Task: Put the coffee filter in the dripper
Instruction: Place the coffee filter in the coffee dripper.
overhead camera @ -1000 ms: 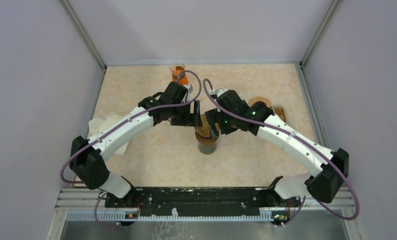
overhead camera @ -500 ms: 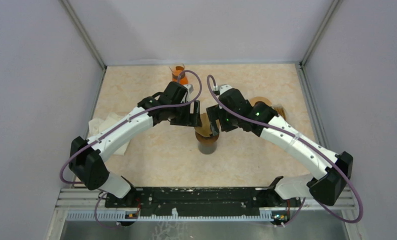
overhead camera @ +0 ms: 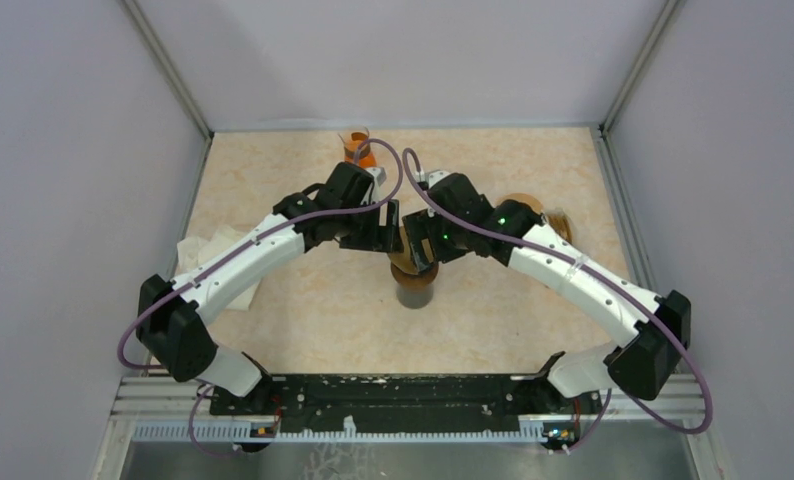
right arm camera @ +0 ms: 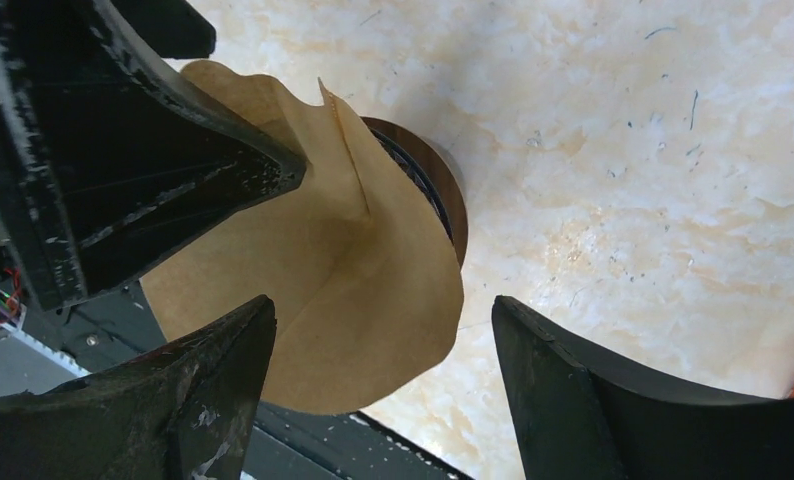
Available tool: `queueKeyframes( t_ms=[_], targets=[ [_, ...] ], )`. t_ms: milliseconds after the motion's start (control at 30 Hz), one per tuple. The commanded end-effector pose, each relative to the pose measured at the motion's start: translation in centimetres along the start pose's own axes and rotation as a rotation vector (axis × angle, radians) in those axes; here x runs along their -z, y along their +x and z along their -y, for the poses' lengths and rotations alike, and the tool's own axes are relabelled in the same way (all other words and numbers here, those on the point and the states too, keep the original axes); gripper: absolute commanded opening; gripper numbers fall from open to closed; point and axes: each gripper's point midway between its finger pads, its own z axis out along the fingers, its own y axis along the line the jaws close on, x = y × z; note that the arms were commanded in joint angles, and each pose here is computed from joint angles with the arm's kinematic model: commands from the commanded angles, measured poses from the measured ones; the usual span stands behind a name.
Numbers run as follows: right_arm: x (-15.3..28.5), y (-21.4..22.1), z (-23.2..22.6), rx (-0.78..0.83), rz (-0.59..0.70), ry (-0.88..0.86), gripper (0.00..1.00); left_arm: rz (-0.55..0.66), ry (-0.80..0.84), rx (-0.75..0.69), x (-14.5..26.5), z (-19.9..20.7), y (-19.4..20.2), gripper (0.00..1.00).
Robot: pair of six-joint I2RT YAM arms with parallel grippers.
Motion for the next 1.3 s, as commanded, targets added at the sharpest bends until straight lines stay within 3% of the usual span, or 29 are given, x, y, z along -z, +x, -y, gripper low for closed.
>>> queueKeyframes(
  t_ms=[0,1267],
  targets=[
    [0.8,-1.3,-0.2,-0.001,0.014,-0.008,0.80,0.039,0.023,-0.019,1.4,0.6,-1.3,0.85],
    [2.0,0.9,1.2,0.055,-0.063,0.041,0.79,0.016,-0.095,0.002,0.6,-1.6,-1.1,0.85]
  ],
)
